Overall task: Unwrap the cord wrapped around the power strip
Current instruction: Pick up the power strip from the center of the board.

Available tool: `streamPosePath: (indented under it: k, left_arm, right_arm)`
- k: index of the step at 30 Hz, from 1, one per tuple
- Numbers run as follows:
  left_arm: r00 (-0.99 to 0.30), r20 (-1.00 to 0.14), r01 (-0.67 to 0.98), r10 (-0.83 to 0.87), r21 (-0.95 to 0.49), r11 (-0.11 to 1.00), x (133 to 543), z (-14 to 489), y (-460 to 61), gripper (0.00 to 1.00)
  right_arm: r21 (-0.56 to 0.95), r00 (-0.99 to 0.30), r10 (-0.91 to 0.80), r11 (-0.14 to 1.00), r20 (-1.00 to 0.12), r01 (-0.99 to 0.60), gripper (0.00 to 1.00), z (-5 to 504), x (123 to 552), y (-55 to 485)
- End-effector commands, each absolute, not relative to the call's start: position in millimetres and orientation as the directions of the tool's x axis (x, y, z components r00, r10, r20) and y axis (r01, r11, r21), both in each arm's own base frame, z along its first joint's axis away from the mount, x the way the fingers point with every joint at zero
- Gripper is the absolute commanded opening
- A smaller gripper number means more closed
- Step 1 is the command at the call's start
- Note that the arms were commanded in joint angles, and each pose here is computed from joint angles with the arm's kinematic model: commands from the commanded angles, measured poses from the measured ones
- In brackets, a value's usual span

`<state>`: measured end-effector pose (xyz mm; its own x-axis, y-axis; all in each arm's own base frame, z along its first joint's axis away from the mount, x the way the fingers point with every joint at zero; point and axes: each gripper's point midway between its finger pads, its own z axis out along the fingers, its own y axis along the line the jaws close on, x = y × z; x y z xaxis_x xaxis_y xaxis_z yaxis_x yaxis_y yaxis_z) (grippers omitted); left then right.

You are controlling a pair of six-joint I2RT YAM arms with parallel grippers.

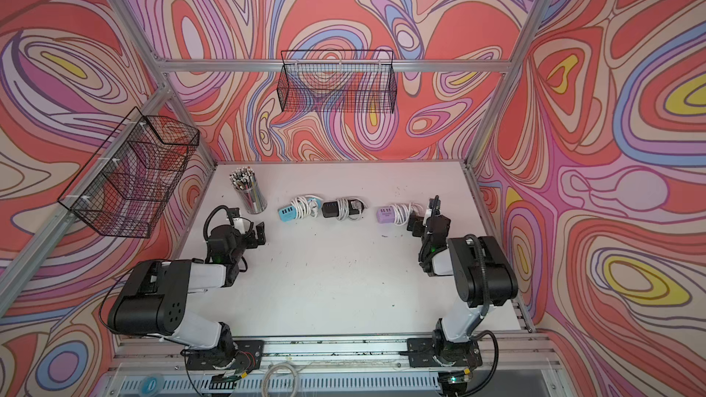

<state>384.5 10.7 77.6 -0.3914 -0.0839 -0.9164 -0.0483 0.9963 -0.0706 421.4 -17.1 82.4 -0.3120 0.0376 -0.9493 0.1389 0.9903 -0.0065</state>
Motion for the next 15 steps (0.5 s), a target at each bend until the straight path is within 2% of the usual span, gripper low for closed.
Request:
streamPosePath:
  k: [1,15]
  left_arm:
    - [-0.351,-0.934,-0.038,-0.065,-0.056,0.998,392.7,88.8,12.3,1.00]
    - [-0.357,-0.932,-0.036,-0.064,-0.054,0.998,393.4,87.9,11.8,1.00]
  right_arm:
    - [-0.013,-0.279,0.028,0.990,-0.960,0.144,0.98,90.1,425.5,-18.3]
    - [-0.007,-0.285,0.033,0.990,-0.958,0.139,0.98,88.8,426.3,-17.6]
